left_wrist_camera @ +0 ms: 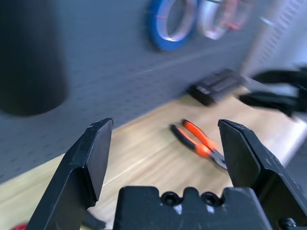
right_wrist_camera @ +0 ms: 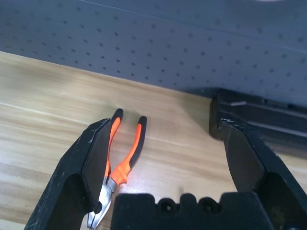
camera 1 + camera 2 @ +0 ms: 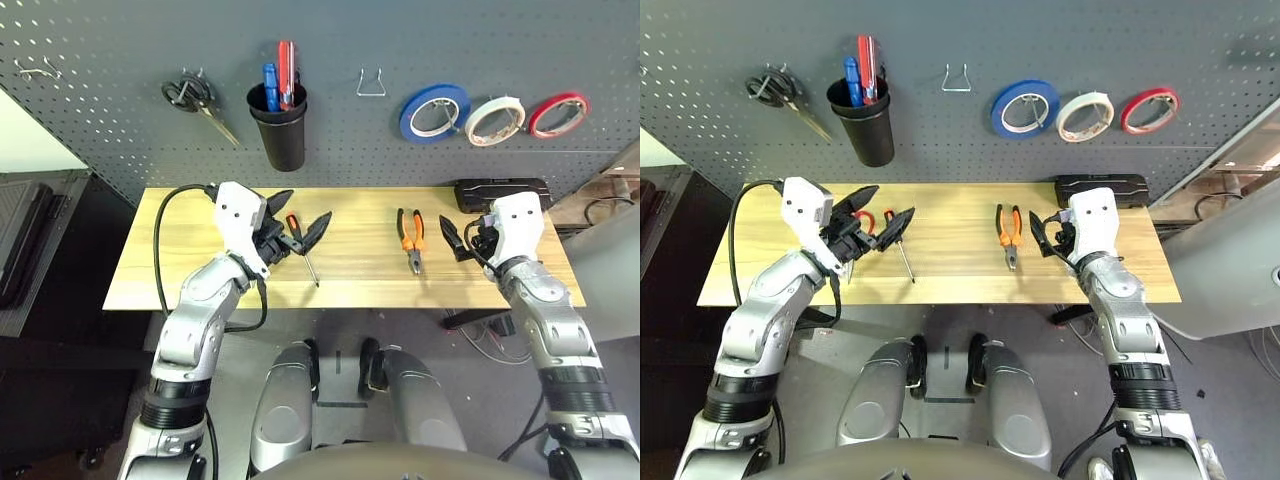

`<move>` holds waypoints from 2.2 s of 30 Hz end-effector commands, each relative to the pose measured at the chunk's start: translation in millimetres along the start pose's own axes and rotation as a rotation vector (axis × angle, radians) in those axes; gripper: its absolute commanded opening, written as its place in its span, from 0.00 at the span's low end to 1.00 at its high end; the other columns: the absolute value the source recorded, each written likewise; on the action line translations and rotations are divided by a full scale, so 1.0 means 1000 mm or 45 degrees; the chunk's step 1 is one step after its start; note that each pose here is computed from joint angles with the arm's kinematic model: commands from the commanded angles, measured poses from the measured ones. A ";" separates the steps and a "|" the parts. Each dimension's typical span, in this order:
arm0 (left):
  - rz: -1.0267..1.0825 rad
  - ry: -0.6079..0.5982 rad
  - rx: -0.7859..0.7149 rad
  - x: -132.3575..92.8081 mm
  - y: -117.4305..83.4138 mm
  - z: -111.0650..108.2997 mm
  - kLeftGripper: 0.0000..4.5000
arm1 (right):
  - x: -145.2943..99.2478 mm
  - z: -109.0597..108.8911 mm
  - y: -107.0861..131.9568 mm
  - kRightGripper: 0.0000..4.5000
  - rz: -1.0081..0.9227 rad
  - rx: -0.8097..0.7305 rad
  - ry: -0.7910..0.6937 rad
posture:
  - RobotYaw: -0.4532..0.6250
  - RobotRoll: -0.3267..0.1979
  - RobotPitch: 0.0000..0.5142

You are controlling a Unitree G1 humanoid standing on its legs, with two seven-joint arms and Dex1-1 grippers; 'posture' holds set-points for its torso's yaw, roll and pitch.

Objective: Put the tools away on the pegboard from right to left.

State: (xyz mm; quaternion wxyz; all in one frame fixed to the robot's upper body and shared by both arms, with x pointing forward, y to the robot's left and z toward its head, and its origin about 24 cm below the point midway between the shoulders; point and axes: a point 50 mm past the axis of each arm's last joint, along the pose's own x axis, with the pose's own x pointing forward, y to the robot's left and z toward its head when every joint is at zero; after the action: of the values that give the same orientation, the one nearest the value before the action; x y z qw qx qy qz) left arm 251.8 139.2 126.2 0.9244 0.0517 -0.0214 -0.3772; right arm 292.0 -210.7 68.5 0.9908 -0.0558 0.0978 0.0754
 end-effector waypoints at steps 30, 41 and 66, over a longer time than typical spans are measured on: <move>-0.396 0.258 0.260 -0.010 -0.003 -0.001 1.00 | 0.069 -0.037 0.050 1.00 -0.020 0.299 0.731 | 0.58 0.62 0.47; -0.398 0.264 0.253 -0.010 -0.008 0.001 1.00 | 0.075 -0.050 0.053 1.00 -0.034 0.322 0.810 | 0.60 0.62 0.53; -0.361 0.269 0.224 -0.011 -0.016 -0.002 1.00 | 0.084 -0.045 0.049 0.50 -0.020 -0.027 0.538 | 0.62 0.62 0.51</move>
State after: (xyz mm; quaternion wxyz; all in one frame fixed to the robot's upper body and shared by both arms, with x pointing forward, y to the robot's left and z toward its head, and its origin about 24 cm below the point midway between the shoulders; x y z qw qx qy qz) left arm 235.5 138.6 124.5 0.8534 0.1741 0.0524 -0.4885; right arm 360.2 -154.4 6.6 0.9461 -0.0533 0.3167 0.0416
